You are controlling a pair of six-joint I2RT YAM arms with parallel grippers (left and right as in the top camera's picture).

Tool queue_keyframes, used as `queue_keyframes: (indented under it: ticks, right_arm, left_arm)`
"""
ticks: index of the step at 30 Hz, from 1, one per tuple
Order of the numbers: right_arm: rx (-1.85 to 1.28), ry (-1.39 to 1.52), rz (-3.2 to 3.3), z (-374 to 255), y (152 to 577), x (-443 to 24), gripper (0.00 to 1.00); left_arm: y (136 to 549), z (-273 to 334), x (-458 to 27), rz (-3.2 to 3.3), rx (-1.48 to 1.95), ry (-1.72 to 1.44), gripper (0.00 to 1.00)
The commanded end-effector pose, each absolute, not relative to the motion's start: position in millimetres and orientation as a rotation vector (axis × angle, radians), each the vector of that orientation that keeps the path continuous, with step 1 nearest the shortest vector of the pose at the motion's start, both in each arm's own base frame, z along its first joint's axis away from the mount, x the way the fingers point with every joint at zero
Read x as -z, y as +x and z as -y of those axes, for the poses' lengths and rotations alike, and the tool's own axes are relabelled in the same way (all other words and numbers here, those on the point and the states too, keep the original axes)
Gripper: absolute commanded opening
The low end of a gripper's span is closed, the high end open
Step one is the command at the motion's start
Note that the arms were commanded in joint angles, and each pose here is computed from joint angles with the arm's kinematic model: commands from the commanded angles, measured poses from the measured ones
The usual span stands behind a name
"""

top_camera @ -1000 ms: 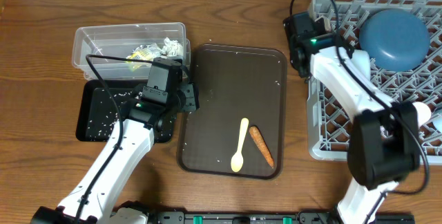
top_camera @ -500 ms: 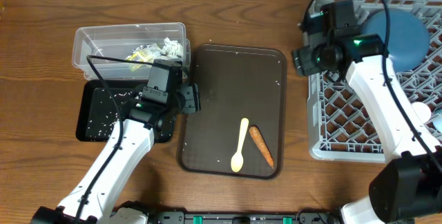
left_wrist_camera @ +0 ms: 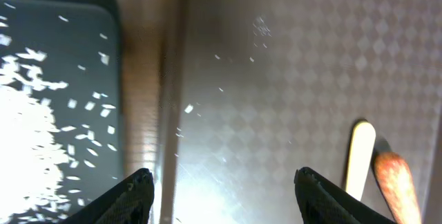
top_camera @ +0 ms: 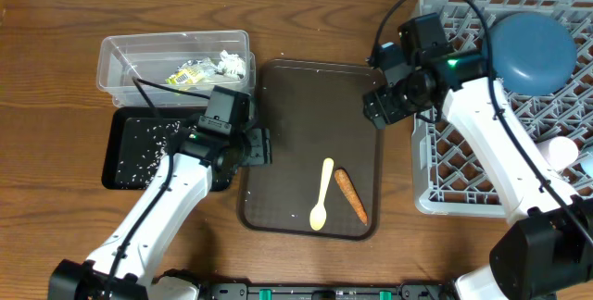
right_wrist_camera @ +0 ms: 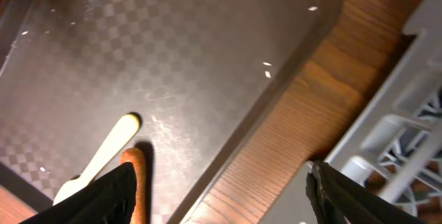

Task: Sort waste into correct bins and load items into the dishwasher rack
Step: 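Release the bowl and move the right gripper to the brown tray, then lower the right gripper onto the wooden spoon and grasp it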

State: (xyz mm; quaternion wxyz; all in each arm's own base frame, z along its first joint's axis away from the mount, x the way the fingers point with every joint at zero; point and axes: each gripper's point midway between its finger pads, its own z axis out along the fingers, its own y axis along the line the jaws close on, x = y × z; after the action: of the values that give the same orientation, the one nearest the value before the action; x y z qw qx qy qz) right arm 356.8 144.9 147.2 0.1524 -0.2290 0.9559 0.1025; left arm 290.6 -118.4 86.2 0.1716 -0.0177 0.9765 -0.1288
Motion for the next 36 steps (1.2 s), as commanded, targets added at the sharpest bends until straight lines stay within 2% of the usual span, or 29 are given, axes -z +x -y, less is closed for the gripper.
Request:
queue_keyframes:
  ticks: [1,5,10,14,20,27,36]
  right_arm:
    - [-0.315,-0.694,-2.752,-155.5,353.4,-141.0,0.80]
    - [-0.316,-0.669,-2.759,-154.6,353.7,-140.9,0.82]
    - [-0.276,-0.629,-2.780,-148.3,354.2,-139.4,0.84]
    - [-0.222,-0.552,-2.812,-135.7,355.4,-137.5,0.85]
    - [-0.249,-0.543,-2.843,-134.3,349.0,-136.1,0.87]
    - [-0.256,-0.568,-2.874,-138.1,338.9,-134.2,0.87]
    - [-0.260,-0.566,-2.899,-141.9,331.6,-133.1,0.87]
  left_arm:
    - [280.8,135.9,-80.9,-2.819,0.420,0.032,0.68]
    - [264.3,156.8,-68.0,-2.875,0.410,0.178,0.72]
    - [242.1,187.7,-53.0,-2.893,0.395,0.468,0.73]
    - [233.3,201.1,-48.0,-2.881,0.370,0.570,0.73]
    - [239.1,192.1,-46.1,-2.863,0.254,0.562,0.73]
    - [242.7,210.1,-59.7,-2.851,0.406,0.524,0.74]
    - [253.8,194.7,-63.3,-2.849,0.375,0.445,0.74]
